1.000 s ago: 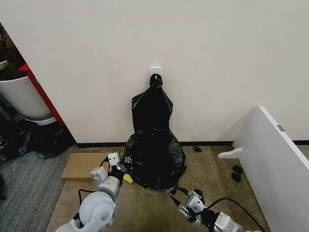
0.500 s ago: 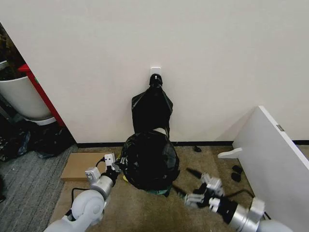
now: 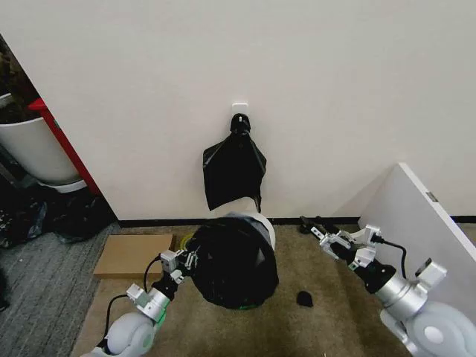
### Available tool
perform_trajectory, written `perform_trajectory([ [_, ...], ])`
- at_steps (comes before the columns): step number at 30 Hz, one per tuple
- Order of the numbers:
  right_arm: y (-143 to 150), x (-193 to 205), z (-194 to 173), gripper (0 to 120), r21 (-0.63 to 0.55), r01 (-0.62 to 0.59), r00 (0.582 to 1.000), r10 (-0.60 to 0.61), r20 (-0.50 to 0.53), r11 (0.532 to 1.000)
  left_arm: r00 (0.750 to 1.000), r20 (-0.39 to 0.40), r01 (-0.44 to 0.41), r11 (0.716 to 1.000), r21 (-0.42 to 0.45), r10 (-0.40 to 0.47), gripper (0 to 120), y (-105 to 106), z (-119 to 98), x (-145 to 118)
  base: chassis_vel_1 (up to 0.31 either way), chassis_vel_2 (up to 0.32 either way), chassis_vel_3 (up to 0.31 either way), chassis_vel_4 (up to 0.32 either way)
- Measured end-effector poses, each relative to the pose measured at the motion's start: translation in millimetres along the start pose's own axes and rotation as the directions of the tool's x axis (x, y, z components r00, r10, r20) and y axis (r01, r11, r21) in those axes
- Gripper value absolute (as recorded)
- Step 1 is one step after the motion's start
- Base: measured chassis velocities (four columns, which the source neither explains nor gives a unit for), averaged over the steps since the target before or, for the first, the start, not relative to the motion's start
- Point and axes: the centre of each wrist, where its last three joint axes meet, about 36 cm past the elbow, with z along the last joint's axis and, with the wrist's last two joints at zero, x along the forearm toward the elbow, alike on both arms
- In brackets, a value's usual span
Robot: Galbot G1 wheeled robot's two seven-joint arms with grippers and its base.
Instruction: Place the garbage bag over the trash bin.
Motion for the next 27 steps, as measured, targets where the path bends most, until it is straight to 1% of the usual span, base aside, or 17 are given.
perform_trajectory([
  [4,-10.6,-19.7,0.4,100,0.044,0.006,0.997,-0.002,-0.082,0.999,1.000,0.015,-0.025,1.000,0.003,0.025,1,-2.6,-5.3,-3.5,0.000,0.000,0.000,0.000],
  [5,-10.6,-19.7,0.4,100,0.044,0.006,0.997,-0.002,-0.082,0.999,1.000,0.015,-0.025,1.000,0.003,0.025,1,-2.6,-5.3,-3.5,0.000,0.000,0.000,0.000],
  [8,-17.1,-29.0,3.2,100,0.073,0.011,0.992,-0.002,-0.126,0.997,0.999,0.018,-0.035,0.999,0.005,0.035,1,-4.1,-8.7,-4.1,0.000,0.000,0.000,0.000],
  [16,-20.2,-33.5,9.8,100,0.098,0.030,0.986,-0.013,-0.168,0.995,0.999,0.007,-0.044,0.999,0.008,0.044,1,-4.8,-6.8,-1.4,0.000,0.000,0.000,0.000],
  [18,-20.1,-33.5,10.5,98,0.101,0.032,0.985,-0.015,-0.171,0.994,0.999,0.006,-0.044,0.999,0.011,0.044,1,-5.4,-5.8,-1.6,0.000,0.000,0.000,0.000],
  [20,-19.8,-33.8,11.7,89,0.105,0.037,0.984,-0.018,-0.177,0.994,0.999,0.006,-0.042,0.999,0.012,0.042,1,-5.3,-4.8,-1.8,0.000,0.000,0.000,0.000],
  [21,-19.8,-33.8,11.7,89,0.105,0.037,0.984,-0.018,-0.177,0.994,0.999,0.006,-0.042,0.999,0.012,0.042,1,-5.3,-4.8,-1.8,0.000,0.000,0.000,0.000],
  [24,-19.2,-34.6,14.5,78,0.114,0.041,0.981,-0.019,-0.191,0.993,0.999,0.008,-0.045,0.999,0.012,0.045,1,-6.3,-5.1,-2.6,0.000,0.000,0.000,0.000],
  [25,-19.1,-34.6,15.4,76,0.116,0.043,0.981,-0.020,-0.194,0.992,0.999,0.010,-0.048,0.999,0.012,0.048,1,-7.2,-5.9,-3.1,0.000,0.000,0.000,0.000],
  [27,-19.1,-33.8,17.5,64,0.117,0.048,0.980,-0.024,-0.200,0.992,0.998,0.014,-0.053,0.999,0.012,0.053,1,-8.8,-7.3,-3.8,0.000,0.000,0.000,0.000],
])
